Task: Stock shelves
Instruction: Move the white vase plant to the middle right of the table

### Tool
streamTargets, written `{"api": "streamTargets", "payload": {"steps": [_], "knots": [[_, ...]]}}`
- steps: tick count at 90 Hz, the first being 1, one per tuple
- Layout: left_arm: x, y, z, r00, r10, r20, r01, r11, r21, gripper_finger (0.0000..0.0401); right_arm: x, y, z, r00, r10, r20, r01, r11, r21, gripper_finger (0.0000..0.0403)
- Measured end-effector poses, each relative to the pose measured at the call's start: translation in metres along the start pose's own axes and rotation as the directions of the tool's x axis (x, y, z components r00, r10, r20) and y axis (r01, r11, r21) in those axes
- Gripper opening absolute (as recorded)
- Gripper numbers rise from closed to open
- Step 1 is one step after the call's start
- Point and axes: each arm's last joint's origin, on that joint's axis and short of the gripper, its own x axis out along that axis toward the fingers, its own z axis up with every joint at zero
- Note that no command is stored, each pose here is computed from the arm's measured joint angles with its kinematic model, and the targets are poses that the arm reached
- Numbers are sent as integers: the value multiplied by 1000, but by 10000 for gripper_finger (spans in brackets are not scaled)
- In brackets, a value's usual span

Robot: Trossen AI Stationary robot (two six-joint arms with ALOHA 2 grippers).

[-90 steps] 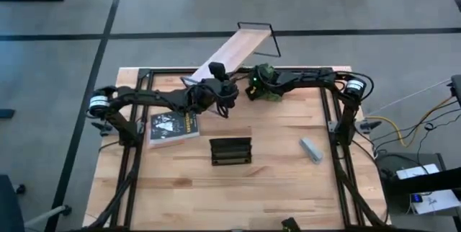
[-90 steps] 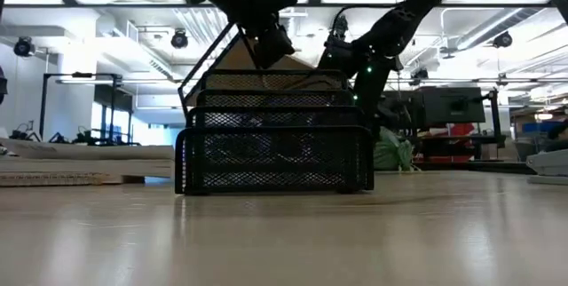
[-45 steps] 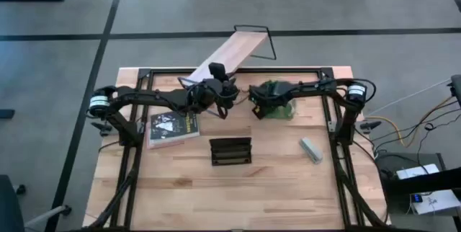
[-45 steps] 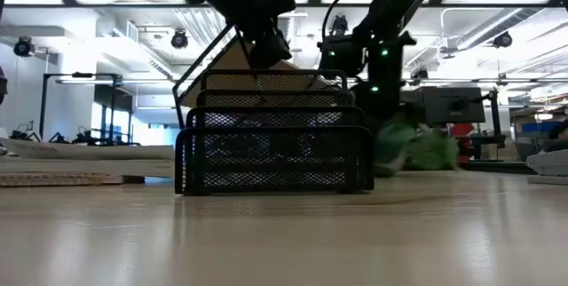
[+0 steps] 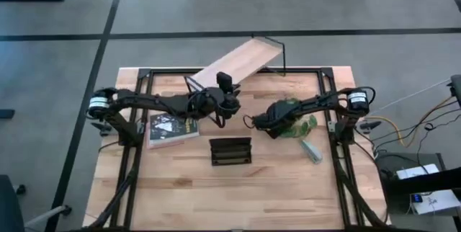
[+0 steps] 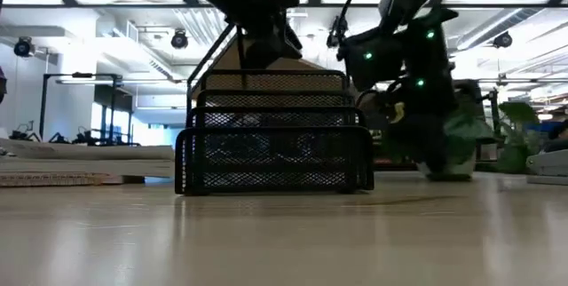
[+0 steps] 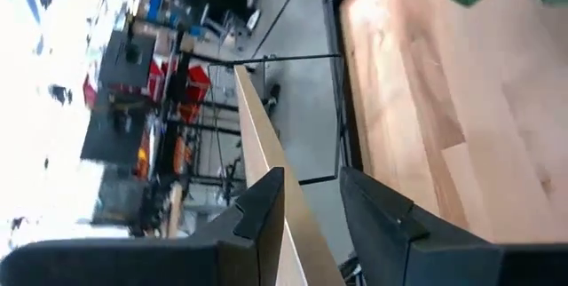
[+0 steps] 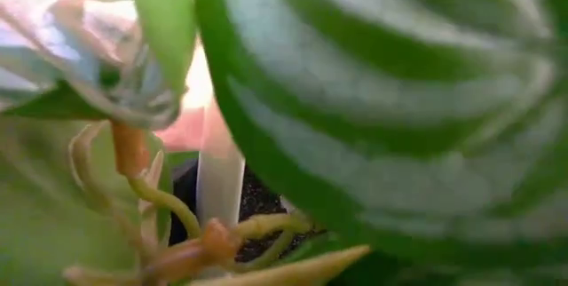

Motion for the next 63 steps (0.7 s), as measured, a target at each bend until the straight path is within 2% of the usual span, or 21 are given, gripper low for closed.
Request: {"api": "streamTargets", "payload": {"steps": [19, 29, 42, 51, 63], "knots": [[-8, -25, 2, 998, -61, 34, 57, 991, 125, 88, -11, 17, -28, 999, 36, -25, -36, 999, 9, 365], [-14, -44, 4, 990, -131, 61, 119, 978, 171, 83, -16, 23, -39, 999, 47, -26, -47, 999, 16, 364], [-26, -65, 9, 972, -191, 136, 161, 966, 204, 69, -22, 27, -44, 998, 68, -17, -68, 998, 18, 364], [-35, -78, 13, 961, -231, 150, 187, 947, 263, 65, -27, 30, -44, 996, 92, -11, -92, 996, 14, 364], [-44, -88, 17, 955, -249, 160, 196, 938, 287, 66, -32, 31, -42, 994, 113, -3, -113, 994, -2, 364]]}}
